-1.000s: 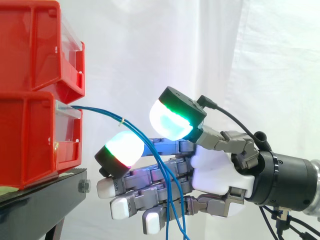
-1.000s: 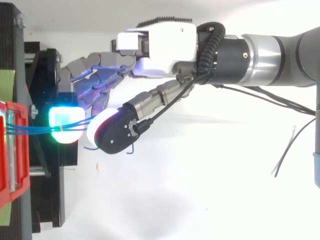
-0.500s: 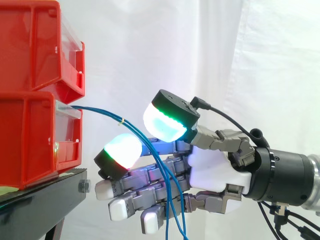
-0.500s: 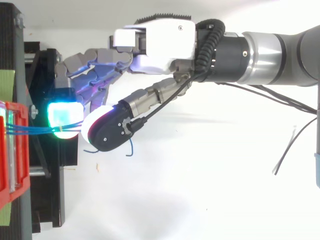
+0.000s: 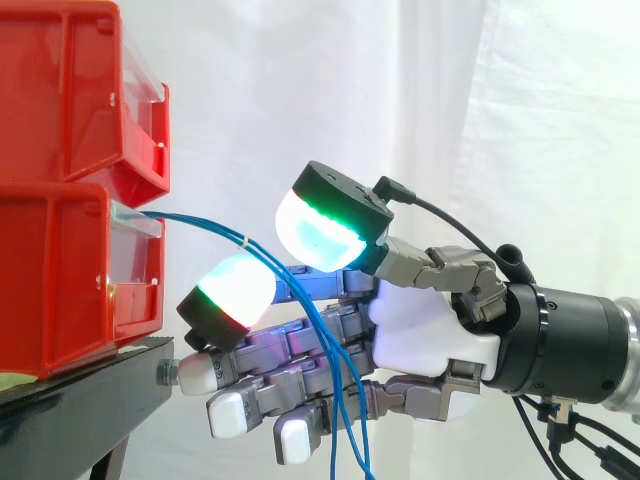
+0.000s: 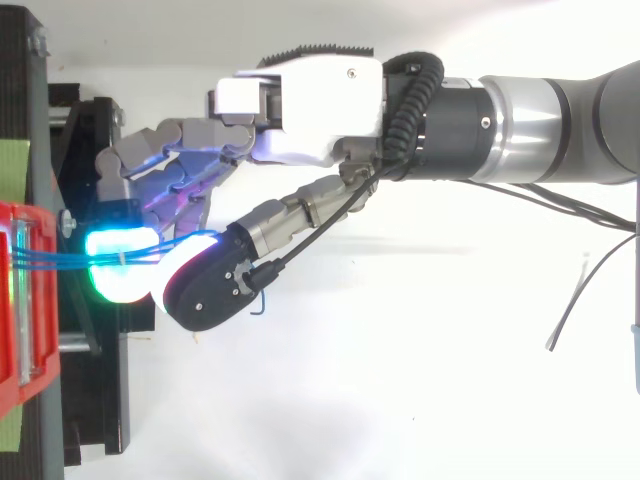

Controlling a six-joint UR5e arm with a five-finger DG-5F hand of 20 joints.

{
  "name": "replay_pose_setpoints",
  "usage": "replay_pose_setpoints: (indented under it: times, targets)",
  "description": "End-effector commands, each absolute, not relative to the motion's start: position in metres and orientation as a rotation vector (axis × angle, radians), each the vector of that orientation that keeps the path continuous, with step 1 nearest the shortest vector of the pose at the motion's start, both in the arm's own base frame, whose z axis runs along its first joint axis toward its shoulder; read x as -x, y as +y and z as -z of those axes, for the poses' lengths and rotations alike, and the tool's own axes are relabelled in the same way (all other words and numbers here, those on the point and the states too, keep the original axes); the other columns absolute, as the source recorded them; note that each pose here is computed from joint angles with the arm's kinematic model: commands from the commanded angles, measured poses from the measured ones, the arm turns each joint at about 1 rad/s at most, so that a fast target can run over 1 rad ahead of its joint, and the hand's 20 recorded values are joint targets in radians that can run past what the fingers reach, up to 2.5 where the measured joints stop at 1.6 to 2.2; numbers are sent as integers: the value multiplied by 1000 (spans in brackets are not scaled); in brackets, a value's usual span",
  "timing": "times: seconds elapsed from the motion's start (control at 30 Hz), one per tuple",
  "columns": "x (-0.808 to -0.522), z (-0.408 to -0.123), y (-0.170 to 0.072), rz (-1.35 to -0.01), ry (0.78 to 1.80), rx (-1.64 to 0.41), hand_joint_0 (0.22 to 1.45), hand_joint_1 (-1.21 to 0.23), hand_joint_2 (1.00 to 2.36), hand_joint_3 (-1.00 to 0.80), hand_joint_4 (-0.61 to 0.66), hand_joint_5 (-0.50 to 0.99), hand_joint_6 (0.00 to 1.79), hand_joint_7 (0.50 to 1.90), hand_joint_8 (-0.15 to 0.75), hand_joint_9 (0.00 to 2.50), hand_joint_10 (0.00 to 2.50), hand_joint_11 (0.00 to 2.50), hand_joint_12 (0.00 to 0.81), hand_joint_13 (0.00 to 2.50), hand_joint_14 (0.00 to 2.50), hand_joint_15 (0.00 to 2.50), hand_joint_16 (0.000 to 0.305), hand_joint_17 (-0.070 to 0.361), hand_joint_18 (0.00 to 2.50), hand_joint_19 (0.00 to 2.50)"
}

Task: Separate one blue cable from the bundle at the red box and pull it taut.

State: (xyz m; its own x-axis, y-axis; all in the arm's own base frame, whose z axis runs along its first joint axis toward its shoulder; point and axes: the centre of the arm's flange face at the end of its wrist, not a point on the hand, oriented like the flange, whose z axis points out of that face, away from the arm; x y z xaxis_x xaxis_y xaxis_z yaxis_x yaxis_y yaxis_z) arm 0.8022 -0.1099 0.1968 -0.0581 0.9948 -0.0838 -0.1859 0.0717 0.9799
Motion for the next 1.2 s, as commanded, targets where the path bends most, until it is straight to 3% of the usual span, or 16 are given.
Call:
replay_pose_setpoints:
  times: [0.0, 0.6, 0.93, 1.17]
  targets:
    - [-802, -197, -110, -1282, 1154, -984, 634, -617, 1013, -336, 259, -133, 502, 1213, 379, 657, 13, 489, 404, 716, 13, 427, 53, 120, 801, 646]
    - [-803, -200, -113, -1269, 1162, -976, 633, -622, 1013, -341, 232, -123, 501, 1329, 381, 683, 11, 511, 405, 726, 13, 424, 53, 120, 813, 652]
    - [-803, -201, -115, -1266, 1159, -970, 655, -642, 1019, -205, 219, -142, 617, 1190, 380, 701, 11, 521, 408, 737, 13, 423, 53, 120, 823, 644]
    - [-802, -200, -119, -1241, 1170, -965, 634, -623, 1013, -328, 223, -148, 642, 1162, 382, 709, 12, 544, 406, 743, 13, 425, 53, 120, 833, 649]
